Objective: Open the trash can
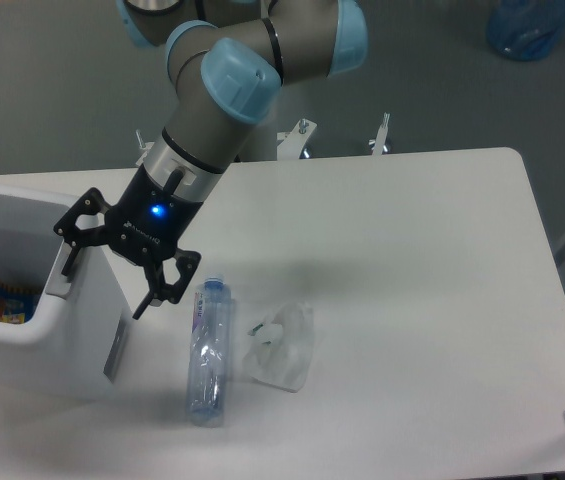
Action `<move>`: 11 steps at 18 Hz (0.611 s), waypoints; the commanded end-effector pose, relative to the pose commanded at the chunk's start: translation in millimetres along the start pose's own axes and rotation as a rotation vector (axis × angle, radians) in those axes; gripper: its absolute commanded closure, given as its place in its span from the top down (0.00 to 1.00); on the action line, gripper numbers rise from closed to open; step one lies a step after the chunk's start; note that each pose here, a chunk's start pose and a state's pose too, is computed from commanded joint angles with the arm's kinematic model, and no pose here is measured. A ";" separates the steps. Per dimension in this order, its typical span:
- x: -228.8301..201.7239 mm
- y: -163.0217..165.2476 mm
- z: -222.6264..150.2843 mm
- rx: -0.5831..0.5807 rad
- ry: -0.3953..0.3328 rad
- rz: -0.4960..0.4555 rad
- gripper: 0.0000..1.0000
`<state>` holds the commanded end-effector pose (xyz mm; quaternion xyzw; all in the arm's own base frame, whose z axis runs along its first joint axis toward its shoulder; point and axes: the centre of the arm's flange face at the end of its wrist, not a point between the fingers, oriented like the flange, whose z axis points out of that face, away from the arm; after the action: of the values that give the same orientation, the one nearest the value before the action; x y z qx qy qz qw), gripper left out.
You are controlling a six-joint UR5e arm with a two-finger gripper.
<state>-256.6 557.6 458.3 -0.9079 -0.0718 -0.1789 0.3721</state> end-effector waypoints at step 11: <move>-148.4 35.8 -64.6 0.034 -0.149 0.130 1.00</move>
<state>-402.0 487.2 421.5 -0.9150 -0.0435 -0.0852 0.3920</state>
